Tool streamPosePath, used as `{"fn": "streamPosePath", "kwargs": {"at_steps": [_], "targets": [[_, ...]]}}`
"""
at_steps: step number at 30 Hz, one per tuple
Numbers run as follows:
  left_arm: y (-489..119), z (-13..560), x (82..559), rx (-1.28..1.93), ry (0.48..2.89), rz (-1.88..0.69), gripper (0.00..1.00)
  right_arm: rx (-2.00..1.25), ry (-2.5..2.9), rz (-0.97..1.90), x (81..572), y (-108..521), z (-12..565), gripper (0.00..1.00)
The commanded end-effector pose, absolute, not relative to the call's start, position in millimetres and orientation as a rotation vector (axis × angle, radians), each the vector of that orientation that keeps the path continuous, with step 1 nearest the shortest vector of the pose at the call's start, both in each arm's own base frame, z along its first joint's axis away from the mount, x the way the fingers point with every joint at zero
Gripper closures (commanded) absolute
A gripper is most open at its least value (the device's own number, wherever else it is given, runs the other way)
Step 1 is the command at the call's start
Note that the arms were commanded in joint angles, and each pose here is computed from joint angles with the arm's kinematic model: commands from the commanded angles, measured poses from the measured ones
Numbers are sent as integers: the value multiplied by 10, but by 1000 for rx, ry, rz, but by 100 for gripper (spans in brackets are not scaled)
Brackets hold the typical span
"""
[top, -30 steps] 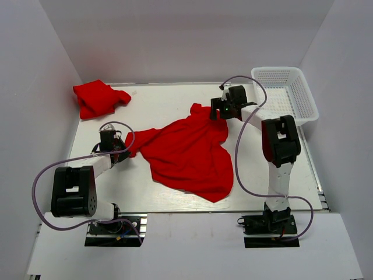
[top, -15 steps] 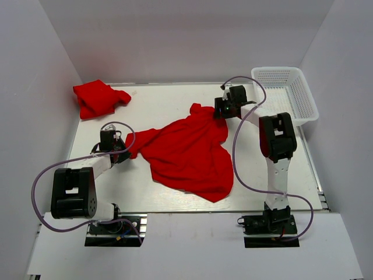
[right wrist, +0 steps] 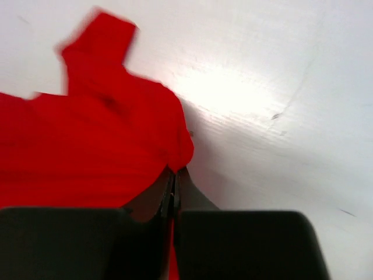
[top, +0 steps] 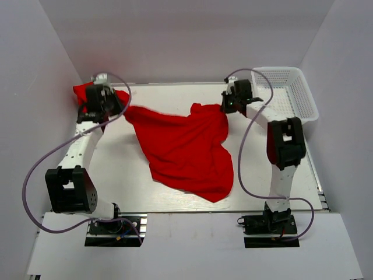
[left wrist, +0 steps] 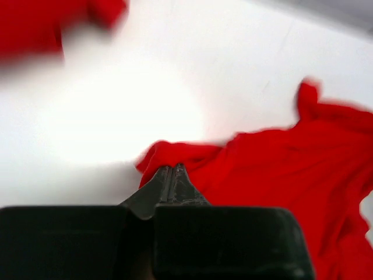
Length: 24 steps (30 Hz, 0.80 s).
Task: Fold and stack the t-shirts
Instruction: Flatten out the tshirt
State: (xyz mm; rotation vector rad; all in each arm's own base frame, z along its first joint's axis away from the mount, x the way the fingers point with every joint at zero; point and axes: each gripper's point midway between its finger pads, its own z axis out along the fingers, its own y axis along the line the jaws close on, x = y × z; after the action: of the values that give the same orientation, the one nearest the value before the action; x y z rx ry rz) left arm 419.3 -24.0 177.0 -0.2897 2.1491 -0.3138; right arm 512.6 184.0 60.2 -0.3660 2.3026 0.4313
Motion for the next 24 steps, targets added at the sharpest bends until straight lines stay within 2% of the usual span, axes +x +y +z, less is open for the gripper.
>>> {"fn": "streamPosePath", "kwargs": {"at_steps": [1,2,3,5,6,8,9,12,16,24], "targets": [[-88,2826,4421,-144,1956,-186,100,-359,1934,352,5297,1667,2339,100],[-64,2998,4468,-132,1927,-167,100,-351,1870,348,5231,1622,2690,100],[-26,3464,4507,-122,1836,-142,100,-380,1789,316,5141,1578,3057,100],[16,3985,4502,-106,1745,-110,100,-378,1693,296,4971,1508,3531,100],[21,4139,4481,-90,1718,-99,100,-375,1629,284,4822,1471,3835,100],[43,4493,4451,-78,1648,-80,100,-378,1578,266,4672,1417,4092,100],[46,4603,4419,-68,1629,-71,100,-378,1501,250,4443,1354,4436,100],[23,5089,4217,-54,1529,-78,100,-373,1416,220,4108,1240,4811,100],[-22,5700,3808,-19,1375,-82,100,-371,1239,197,3416,1080,5470,100],[171,6527,3015,-82,1174,28,100,-311,1069,112,2573,729,6265,100]]}}
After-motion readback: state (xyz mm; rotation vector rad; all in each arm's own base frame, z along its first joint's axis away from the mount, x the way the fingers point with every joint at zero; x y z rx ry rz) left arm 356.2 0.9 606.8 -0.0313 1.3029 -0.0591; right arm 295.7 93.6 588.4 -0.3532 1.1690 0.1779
